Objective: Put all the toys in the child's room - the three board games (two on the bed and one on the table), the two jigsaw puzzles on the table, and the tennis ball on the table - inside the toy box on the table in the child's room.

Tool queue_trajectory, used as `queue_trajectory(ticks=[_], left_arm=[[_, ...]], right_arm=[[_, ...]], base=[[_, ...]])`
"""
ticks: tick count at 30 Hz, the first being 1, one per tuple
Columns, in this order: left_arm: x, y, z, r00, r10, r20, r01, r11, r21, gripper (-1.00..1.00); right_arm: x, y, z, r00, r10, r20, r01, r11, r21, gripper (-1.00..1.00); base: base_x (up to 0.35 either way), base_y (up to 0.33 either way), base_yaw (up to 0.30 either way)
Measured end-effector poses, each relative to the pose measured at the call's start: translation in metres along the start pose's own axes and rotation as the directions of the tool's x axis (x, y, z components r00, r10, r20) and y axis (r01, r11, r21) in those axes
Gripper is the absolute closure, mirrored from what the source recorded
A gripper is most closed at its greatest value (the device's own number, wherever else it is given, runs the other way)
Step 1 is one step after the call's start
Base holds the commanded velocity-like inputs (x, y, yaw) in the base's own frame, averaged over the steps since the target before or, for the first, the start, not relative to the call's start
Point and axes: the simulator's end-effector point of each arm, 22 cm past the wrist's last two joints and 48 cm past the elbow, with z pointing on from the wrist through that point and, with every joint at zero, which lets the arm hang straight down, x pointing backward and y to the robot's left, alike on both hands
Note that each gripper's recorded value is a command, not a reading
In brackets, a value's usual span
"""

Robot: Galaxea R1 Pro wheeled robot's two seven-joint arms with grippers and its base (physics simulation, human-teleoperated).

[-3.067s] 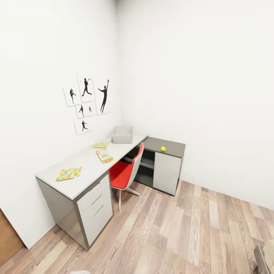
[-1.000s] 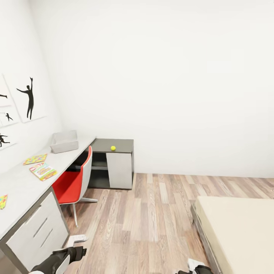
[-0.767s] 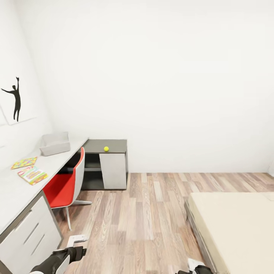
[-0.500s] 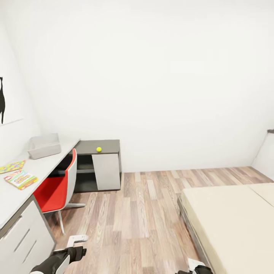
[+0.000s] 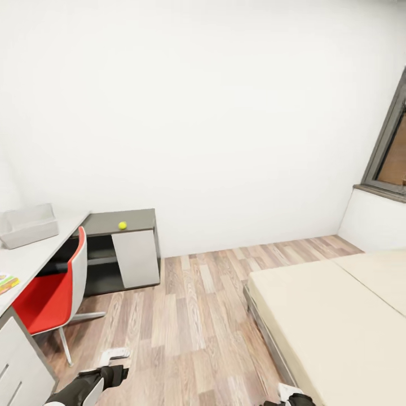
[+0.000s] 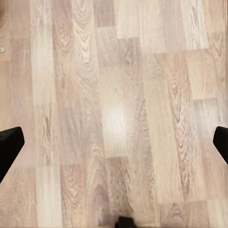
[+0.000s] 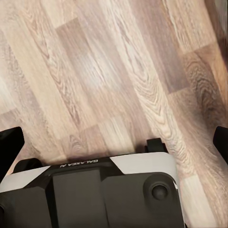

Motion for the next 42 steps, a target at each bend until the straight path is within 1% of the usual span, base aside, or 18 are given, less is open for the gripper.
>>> queue_trajectory(ticks=[10, 12, 15, 18, 21, 24, 28, 34, 42], left_arm=[[0.001, 0.000, 0.000, 1.000, -0.004, -0.002, 0.004, 1.000, -0.001, -1.00], [0.001, 0.001, 0.000, 1.000, -0.011, -0.004, 0.011, 1.000, -0.002, -1.00], [0.001, 0.003, 0.000, 0.999, -0.033, -0.006, 0.033, 0.999, -0.005, -1.00], [0.002, 0.006, 0.000, 0.997, -0.076, -0.007, 0.076, 0.997, -0.006, -1.00], [0.002, 0.009, 0.000, 0.994, -0.106, -0.007, 0.105, 0.994, -0.008, -1.00], [0.002, 0.011, 0.000, 0.993, -0.120, -0.007, 0.120, 0.993, -0.010, -1.00], [0.002, 0.011, 0.000, 0.992, -0.126, -0.007, 0.126, 0.992, -0.010, -1.00], [0.002, 0.012, 0.000, 0.991, -0.131, -0.007, 0.131, 0.991, -0.011, -1.00], [0.002, 0.012, 0.000, 0.991, -0.132, -0.007, 0.132, 0.991, -0.011, -1.00]], right_arm=[[0.000, 0.000, 0.000, 1.000, 0.001, 0.000, -0.001, 1.000, 0.000, -1.00], [0.000, 0.000, 0.000, 1.000, 0.001, 0.000, -0.001, 1.000, 0.000, -1.00], [0.000, 0.000, 0.000, 1.000, 0.001, -0.001, -0.001, 1.000, 0.000, -1.00], [0.000, 0.000, 0.000, 1.000, 0.001, -0.001, -0.001, 1.000, 0.000, -1.00], [0.001, 0.000, 0.000, 1.000, 0.001, -0.001, -0.001, 1.000, 0.000, -1.00], [0.001, 0.000, 0.000, 1.000, 0.002, -0.001, -0.002, 1.000, 0.000, -1.00], [0.001, -0.001, 0.000, 1.000, 0.002, -0.001, -0.002, 1.000, 0.001, -1.00], [0.000, -0.001, 0.000, 1.000, 0.002, 0.000, -0.002, 1.000, 0.001, -1.00], [0.000, -0.001, 0.000, 1.000, 0.001, 0.000, -0.001, 1.000, 0.001, -1.00]], base=[[0.000, 0.000, -0.286], [0.000, 0.000, -0.286], [0.000, 0.000, -0.286], [0.000, 0.000, -0.286], [0.000, 0.000, -0.286], [0.000, 0.000, -0.286], [-0.026, 0.000, -0.286], [-0.177, 0.000, -0.286], [-0.035, 0.000, -0.286]])
